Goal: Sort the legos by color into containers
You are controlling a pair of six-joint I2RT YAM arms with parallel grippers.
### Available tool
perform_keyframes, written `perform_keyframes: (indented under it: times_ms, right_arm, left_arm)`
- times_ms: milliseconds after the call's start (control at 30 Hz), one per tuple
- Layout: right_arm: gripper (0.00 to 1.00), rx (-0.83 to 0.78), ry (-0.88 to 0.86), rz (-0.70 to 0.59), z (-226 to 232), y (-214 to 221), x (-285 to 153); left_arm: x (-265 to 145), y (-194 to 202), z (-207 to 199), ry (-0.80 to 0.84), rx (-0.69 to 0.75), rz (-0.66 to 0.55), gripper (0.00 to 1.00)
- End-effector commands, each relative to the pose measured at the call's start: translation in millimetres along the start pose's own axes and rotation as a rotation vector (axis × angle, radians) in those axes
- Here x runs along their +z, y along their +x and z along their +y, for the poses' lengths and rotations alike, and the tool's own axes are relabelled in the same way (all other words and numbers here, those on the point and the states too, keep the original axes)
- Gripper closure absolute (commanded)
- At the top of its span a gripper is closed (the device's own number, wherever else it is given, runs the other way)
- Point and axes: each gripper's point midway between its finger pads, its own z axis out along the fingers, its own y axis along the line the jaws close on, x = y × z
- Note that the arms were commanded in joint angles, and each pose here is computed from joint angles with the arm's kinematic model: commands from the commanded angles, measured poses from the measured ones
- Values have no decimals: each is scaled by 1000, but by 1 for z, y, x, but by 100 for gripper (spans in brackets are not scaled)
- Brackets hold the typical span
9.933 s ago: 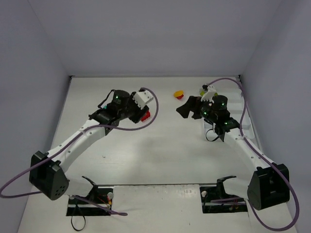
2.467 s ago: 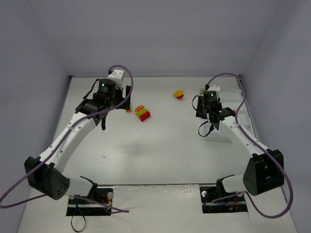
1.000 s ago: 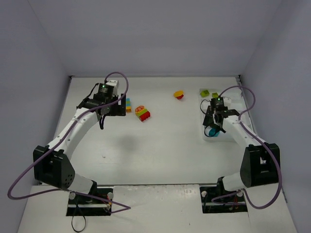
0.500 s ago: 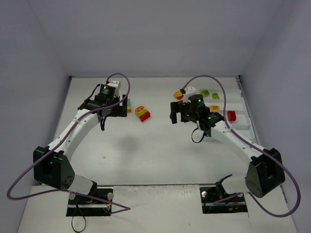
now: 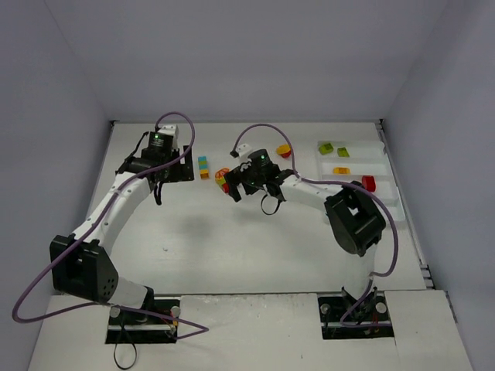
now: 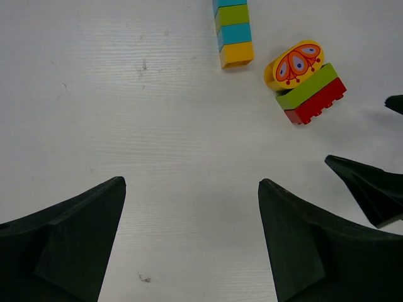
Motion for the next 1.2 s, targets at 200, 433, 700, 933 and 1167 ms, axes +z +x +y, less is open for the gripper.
perform_keyframes:
  times_ms: [200, 433, 700, 933, 1167]
  right_arm:
    - [0, -58, -2, -129, 0, -51, 44]
    - [0, -55, 12, -116, -1, -48, 68]
    - [23, -58, 30, -95, -4, -37, 73]
    - [75, -83, 33, -119, -3, -32, 53]
    - [96, -164, -55, -273, 20, -46, -21]
  left_arm:
    - [-9, -19, -3, 15, -25, -75, 21]
    - [-8, -18, -2, 19, -33, -65, 20]
    - [-7, -18, -2, 18, -32, -62, 20]
    - [-9, -18, -13, 82, -38, -60, 20]
    - [-32, -22, -51, 313, -39, -85, 20]
